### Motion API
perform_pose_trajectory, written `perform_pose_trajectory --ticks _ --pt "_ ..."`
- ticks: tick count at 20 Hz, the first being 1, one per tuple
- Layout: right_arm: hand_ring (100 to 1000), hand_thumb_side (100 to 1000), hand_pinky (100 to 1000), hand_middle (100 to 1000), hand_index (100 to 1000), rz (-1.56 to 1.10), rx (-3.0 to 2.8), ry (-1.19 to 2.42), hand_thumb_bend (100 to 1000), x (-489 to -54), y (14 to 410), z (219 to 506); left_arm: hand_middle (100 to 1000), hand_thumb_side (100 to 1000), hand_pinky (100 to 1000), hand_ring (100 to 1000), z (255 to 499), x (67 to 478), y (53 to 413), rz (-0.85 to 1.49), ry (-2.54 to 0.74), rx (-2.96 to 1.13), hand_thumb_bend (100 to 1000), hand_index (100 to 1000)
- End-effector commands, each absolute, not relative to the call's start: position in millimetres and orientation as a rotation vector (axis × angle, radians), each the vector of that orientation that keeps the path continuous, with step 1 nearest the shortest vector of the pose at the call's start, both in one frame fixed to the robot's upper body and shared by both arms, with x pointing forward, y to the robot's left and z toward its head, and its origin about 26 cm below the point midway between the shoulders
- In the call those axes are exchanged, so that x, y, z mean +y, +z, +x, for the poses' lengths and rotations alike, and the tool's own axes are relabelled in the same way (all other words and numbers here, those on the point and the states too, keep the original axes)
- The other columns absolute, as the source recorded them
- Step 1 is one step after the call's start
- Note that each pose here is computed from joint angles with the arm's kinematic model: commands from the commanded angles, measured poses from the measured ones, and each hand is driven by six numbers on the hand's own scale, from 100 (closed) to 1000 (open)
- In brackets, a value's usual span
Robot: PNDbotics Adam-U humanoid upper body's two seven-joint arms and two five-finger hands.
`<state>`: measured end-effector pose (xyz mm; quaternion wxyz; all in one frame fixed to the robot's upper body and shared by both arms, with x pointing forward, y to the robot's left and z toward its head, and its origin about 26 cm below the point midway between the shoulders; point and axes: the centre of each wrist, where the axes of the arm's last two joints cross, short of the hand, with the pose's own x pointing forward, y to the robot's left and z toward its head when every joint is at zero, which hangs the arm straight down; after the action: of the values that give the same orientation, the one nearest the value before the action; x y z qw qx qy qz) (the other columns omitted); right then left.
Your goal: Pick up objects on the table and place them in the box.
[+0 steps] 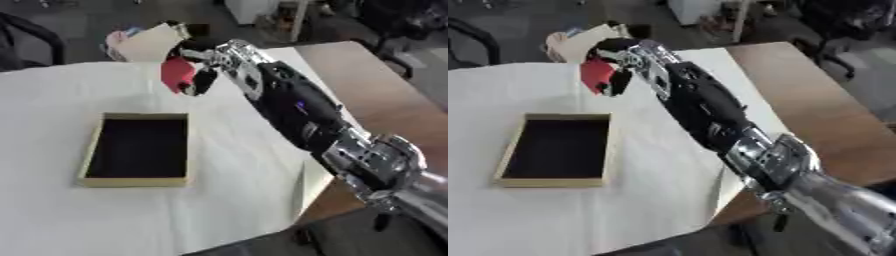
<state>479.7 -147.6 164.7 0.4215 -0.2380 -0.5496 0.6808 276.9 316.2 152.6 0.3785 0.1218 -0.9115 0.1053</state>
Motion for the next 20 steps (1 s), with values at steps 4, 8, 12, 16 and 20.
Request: perform_pose_trajectory --ticks 4,8,12,16,20 --pt "845 133 765 811 708 -0.497 -1.422 1.786 100 -109 157 472 597 457 806 533 278 313 160 0.295 0.252 -2.36 241 810" --pt "846 154 772 816 735 -0.451 -1.412 1.828 100 -93 138 465 597 457 806 532 278 313 160 0.29 0.251 -2.36 241 810" --pt "846 169 771 808 761 -0.433 -1.393 1.852 100 -87 122 462 596 457 806 531 278 313 160 0.292 0.252 -2.358 241 810" --pt "848 302 783 821 926 -0.448 -1.384 1.874 262 -87 115 461 596 457 806 531 278 312 160 0.289 0.253 -2.357 241 810" --pt "854 362 788 844 982 -0.473 -1.392 1.875 413 -90 116 462 597 457 806 531 277 313 159 0.291 0.253 -2.355 241 810"
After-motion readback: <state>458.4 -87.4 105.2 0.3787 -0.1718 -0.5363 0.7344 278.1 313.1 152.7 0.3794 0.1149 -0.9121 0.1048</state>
